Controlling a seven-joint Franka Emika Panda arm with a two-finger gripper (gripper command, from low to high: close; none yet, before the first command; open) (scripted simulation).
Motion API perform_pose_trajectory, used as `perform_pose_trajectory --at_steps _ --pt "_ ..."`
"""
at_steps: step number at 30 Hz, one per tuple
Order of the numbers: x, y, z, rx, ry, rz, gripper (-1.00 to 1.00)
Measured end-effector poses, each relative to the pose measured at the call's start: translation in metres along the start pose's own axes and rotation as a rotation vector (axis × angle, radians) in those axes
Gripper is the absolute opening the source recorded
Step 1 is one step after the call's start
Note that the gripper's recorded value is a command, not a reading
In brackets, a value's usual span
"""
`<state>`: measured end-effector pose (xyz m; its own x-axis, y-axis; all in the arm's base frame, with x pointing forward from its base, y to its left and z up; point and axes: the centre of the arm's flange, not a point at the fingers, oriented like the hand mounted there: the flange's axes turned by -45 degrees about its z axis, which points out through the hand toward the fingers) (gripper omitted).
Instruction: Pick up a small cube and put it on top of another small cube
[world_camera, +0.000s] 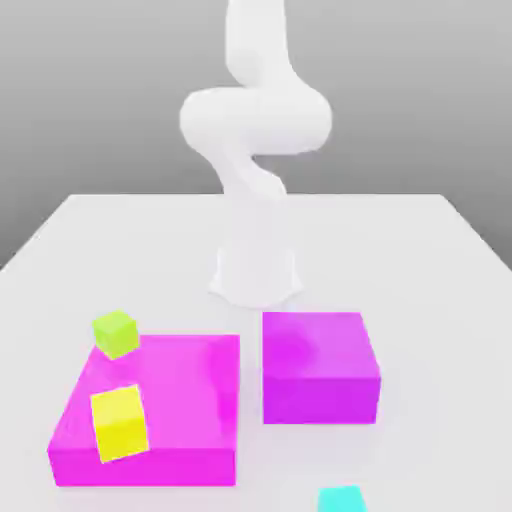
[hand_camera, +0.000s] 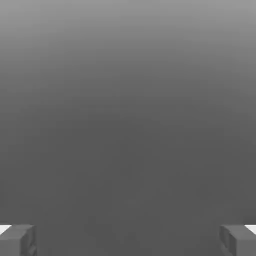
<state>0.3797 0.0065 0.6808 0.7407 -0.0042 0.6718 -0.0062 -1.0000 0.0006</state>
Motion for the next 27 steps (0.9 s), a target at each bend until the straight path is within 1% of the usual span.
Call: perform_pose_trajectory --at_steps 6,13,20,27 --pt "-0.005 -0.017 0.11 -0.006 -0.155 -0.028 0.0" --pt "-0.04 -0.039 0.231 -0.002 -0.329 -0.063 0.0" --pt "-0.104 -0.063 0.34 0.016 -0.504 -0.101 0.0" --pt "-0.194 -0.083 0.43 0.042 -0.678 -0.127 0.0"
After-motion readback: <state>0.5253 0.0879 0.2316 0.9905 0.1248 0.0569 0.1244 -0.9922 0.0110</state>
